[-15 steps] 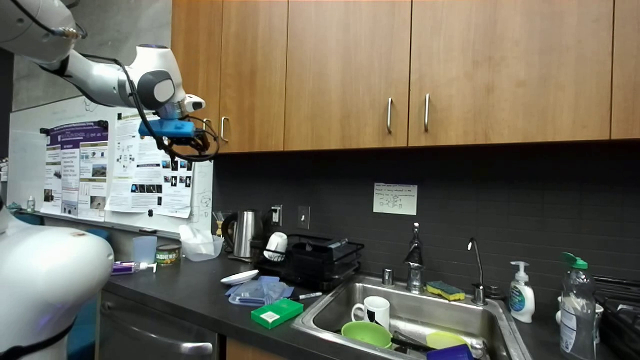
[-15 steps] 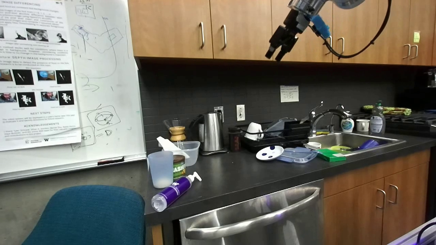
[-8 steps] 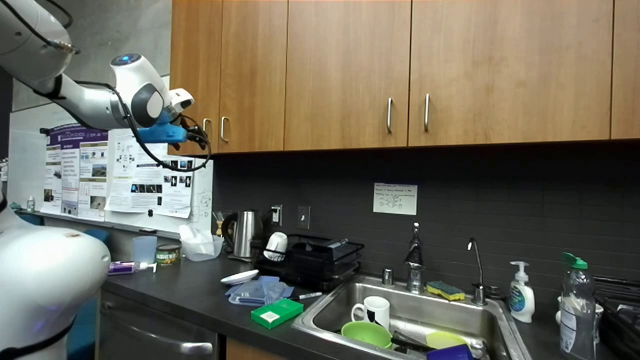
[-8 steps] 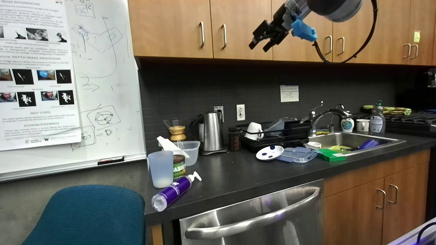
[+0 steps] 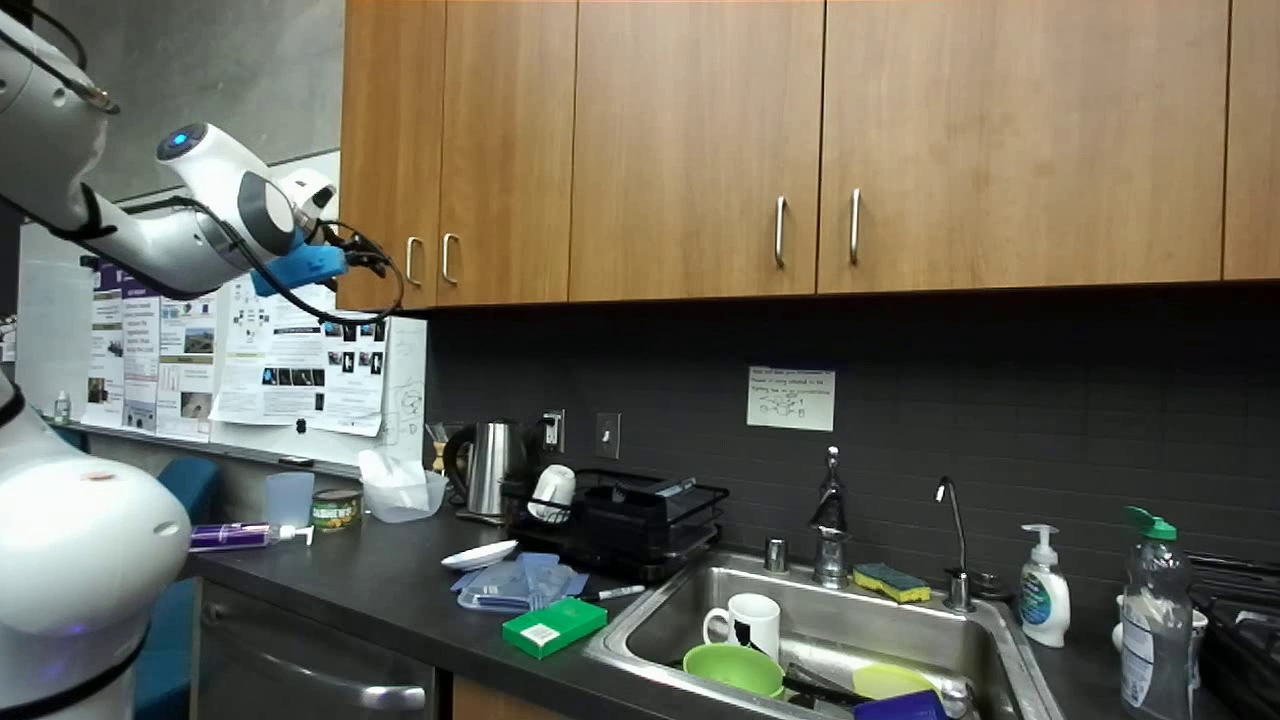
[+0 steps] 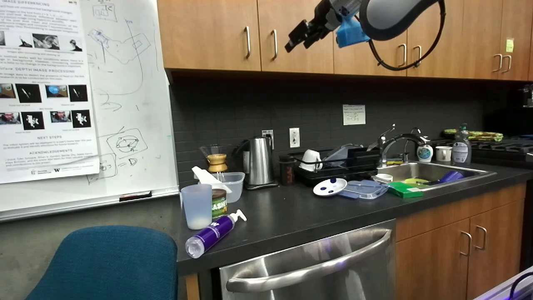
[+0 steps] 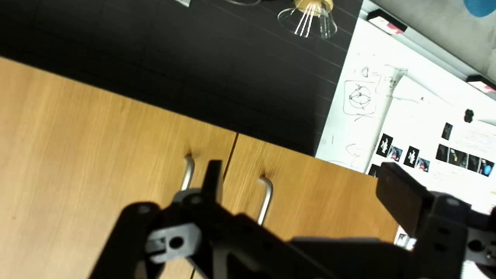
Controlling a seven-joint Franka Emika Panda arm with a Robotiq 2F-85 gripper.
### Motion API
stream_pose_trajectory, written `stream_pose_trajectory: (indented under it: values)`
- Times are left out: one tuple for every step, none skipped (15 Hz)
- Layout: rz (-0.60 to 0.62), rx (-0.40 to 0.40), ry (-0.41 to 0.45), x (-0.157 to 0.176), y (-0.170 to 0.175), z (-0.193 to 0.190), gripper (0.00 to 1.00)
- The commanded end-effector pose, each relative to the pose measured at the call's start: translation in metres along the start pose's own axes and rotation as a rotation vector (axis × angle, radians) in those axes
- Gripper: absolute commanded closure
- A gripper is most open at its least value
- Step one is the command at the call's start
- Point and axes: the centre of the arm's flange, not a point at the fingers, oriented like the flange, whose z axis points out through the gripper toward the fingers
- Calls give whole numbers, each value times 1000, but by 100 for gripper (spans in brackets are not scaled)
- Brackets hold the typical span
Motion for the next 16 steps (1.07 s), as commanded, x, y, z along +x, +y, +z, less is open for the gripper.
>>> stream_pose_trajectory:
  values:
    - [-78, -117, 71, 13, -12, 2, 0]
    - [-83, -136, 79, 14, -12, 4, 0]
    - [-86, -158, 85, 15, -12, 5, 0]
    - [-87, -181, 90, 15, -11, 8, 0]
    - [-89, -199, 93, 15, -9, 8, 0]
    - [-87, -217, 95, 17, -8, 11, 0]
    - [-84, -233, 97, 18, -5, 12, 0]
    - [-82, -251, 99, 20, -2, 14, 0]
    - [-73, -262, 101, 22, 1, 15, 0]
    - [-68, -275, 103, 24, 5, 17, 0]
    - [-57, -285, 106, 29, 8, 20, 0]
    - [-48, -292, 109, 35, 11, 23, 0]
    - [-41, -298, 114, 42, 13, 26, 0]
    - [-34, -302, 117, 50, 15, 29, 0]
    - [-32, -309, 122, 56, 17, 32, 0]
    - [-30, -315, 125, 63, 18, 35, 0]
